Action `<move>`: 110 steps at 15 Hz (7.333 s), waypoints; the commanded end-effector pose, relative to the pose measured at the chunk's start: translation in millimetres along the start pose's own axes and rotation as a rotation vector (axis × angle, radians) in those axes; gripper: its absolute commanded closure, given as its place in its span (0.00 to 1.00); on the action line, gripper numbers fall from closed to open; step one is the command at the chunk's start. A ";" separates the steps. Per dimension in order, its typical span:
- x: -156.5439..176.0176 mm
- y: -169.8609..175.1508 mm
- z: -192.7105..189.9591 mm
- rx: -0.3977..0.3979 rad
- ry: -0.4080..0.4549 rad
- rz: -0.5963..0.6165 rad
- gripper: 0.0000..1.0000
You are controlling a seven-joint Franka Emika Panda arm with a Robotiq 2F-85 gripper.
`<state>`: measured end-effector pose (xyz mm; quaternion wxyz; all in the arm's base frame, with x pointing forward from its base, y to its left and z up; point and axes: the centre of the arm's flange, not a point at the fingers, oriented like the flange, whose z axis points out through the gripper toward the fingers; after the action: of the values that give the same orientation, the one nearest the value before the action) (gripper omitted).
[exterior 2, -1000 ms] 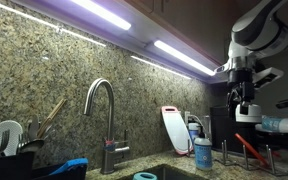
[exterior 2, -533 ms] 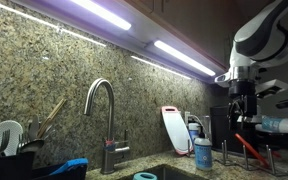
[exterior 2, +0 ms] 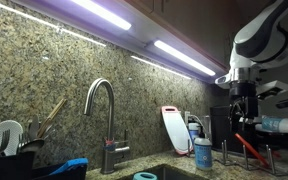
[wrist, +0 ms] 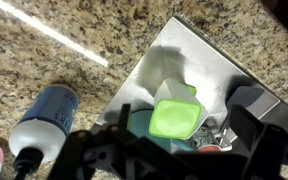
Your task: Take the green lid from the sink and put it on the dish rack
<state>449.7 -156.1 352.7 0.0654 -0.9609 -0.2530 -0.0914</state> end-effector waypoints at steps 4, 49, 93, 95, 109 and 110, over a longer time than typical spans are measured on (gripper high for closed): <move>-23.9 17.1 43.8 -0.013 -0.015 -0.039 0.00; -16.9 -54.3 135.4 0.202 0.536 0.173 0.00; -26.3 24.8 200.2 0.208 0.443 0.488 0.00; -24.9 24.4 201.6 0.201 0.449 0.478 0.00; 3.1 -34.2 219.9 0.224 0.451 0.403 0.00; 4.1 -33.9 220.4 0.225 0.452 0.410 0.00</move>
<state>468.3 -90.9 140.9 0.2534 -0.9330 -0.0467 -0.2511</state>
